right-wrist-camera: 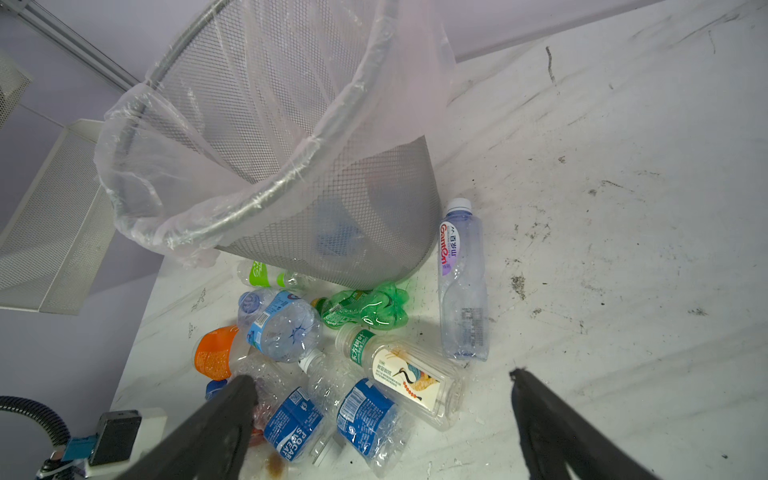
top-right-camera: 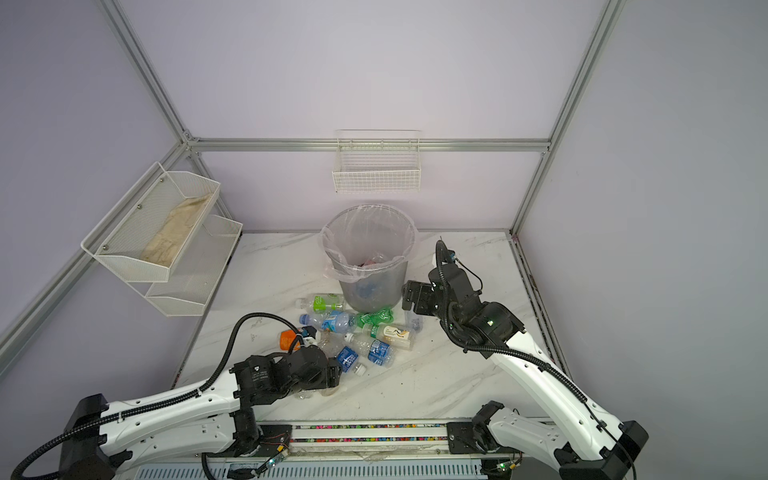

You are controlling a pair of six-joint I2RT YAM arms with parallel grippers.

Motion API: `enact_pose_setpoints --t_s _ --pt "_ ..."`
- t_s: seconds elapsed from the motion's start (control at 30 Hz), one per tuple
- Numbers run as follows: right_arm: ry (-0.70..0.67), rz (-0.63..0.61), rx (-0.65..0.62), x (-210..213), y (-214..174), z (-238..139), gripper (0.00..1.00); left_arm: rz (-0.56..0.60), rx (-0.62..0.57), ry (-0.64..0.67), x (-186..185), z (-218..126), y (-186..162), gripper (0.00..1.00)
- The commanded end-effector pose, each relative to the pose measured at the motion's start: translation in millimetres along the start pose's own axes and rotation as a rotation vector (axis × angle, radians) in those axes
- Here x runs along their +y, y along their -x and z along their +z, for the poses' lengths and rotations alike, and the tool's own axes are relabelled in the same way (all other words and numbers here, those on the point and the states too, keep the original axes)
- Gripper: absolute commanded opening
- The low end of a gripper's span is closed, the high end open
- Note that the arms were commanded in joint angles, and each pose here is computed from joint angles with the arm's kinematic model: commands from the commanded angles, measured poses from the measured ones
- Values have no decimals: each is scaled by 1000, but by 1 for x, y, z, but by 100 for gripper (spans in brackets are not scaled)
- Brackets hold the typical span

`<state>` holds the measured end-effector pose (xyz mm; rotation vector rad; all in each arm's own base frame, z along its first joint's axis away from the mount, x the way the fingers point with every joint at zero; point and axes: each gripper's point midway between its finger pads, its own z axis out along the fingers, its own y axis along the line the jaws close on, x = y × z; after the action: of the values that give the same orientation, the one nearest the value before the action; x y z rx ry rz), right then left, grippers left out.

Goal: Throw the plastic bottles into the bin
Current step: 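Withdraw the right gripper from the bin while the left gripper lowers over the purple-capped bottle, then grasp the purple-capped red-labelled bottle with the left gripper and lift it toward the bin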

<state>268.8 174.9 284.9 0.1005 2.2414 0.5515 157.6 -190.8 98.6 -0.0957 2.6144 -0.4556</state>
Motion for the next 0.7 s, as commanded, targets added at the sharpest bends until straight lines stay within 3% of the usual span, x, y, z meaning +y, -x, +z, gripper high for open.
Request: enact_pose_setpoints --t_s 0.0,0.5,0.67 --pt "13 37 -5 -1 -4 1 97 -18 26 4 8 12 -11 84" --pt "3 84 2 -14 -19 1 97 -74 55 35 31 30 -28 73" --pt "5 95 13 -15 -23 3 97 -76 73 44 32 37 -30 76"
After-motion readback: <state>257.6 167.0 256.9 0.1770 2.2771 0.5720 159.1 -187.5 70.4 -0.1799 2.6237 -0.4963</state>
